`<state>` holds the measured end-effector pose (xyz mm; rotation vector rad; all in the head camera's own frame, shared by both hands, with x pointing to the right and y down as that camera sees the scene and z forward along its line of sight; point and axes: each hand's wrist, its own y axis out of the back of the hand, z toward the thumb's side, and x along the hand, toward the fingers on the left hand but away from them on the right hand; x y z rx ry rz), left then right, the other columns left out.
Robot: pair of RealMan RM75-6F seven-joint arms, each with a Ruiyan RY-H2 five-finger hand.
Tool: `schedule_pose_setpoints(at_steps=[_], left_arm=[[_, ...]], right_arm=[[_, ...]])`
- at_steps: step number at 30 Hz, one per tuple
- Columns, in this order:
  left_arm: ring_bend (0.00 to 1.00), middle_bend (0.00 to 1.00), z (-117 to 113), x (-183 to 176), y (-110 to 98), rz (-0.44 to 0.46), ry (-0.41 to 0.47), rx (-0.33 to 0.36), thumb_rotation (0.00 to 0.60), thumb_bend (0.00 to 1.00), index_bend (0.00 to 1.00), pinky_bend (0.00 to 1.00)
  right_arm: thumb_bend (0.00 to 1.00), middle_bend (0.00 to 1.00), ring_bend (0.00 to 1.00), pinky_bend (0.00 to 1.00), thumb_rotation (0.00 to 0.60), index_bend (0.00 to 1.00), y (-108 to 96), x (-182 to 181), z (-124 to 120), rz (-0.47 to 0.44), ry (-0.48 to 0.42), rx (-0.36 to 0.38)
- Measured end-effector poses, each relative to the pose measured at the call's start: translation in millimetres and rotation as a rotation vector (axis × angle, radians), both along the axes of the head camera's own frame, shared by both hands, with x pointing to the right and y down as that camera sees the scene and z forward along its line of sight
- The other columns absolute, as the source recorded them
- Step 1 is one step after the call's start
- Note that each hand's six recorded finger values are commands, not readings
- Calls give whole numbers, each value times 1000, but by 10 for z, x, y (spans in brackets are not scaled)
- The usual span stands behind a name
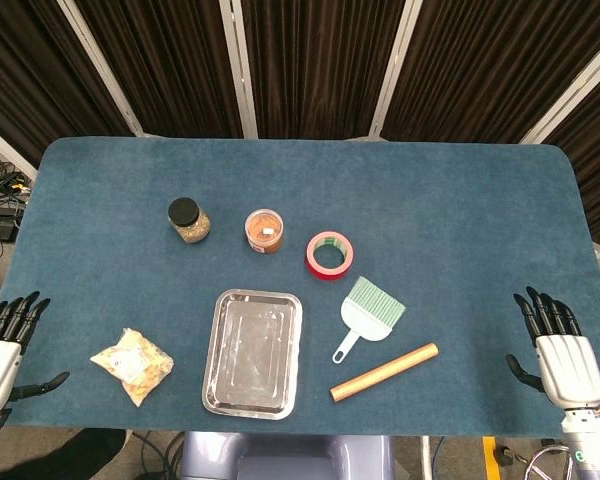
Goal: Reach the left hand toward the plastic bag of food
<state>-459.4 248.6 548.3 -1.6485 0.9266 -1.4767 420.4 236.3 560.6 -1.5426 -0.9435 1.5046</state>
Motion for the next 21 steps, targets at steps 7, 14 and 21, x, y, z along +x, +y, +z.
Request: schedule_pose_setpoints(at_steps=[7,14,21], left_arm=[[0,0,58,30,24,19,-8,-30,600,67,0,0],[0,0,281,133,136,71,-40,-167,600,67,0,0],[0,0,638,351,217,185,-110,-323,600,74,0,42]], right_arm=[[303,0,0,92,600,0,4,-6,-2,-1,1,0],[303,0,0,92,600,0,3,-13,4,0,0,-1],[302,0,0,93,600,0,3,-12,-1,1,-1,-1]])
